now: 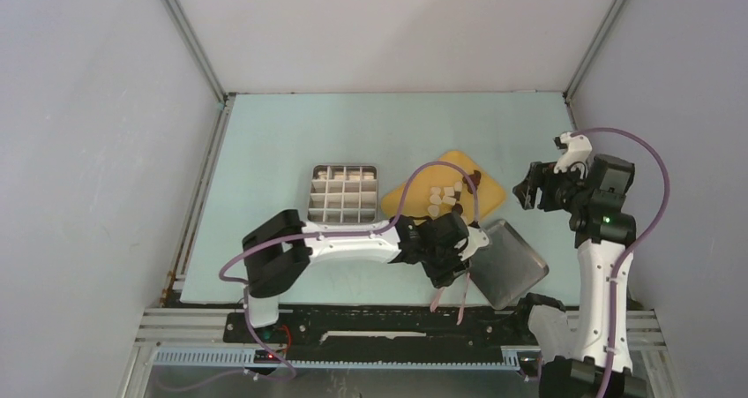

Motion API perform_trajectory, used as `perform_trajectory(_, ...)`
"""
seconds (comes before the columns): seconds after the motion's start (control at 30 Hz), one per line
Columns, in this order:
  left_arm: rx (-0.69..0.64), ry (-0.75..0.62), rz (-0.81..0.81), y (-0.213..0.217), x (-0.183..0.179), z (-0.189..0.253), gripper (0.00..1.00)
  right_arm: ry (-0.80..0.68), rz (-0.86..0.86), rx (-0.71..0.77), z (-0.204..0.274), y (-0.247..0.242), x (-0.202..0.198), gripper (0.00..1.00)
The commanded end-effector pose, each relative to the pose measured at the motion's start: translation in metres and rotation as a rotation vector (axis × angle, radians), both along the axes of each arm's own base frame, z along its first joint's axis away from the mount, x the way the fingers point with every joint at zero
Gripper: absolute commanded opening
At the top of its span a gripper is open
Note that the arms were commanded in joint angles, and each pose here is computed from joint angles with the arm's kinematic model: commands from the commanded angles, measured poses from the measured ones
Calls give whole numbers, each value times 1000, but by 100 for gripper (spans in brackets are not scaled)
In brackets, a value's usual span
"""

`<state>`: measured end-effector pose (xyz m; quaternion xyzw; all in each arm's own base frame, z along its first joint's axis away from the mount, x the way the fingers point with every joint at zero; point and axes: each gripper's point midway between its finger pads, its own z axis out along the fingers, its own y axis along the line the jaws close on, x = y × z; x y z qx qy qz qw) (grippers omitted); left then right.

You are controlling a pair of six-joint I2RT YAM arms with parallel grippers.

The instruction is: Pack the chocolate

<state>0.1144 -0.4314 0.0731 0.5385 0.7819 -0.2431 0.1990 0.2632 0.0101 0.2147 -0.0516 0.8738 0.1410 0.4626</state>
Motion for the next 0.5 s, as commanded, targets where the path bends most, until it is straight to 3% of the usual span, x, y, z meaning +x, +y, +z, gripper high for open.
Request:
perform_trajectory(0.0, -1, -18, 34, -17, 8, -7, 54, -130, -9, 19, 29, 1, 2, 71)
perform_trajectory(0.13, 26, -26, 32, -17, 11, -19, 46, -176, -17, 34, 39, -1, -1, 71)
perform_trajectory(0.27, 37, -32, 7, -16, 12, -22, 30, -182, -21, 31, 40, -4, -1, 70)
perform_trajectory(0.47, 34, -6, -27, 2, 13, -21, 28, -161, 16, 55, 35, 1, 1, 70)
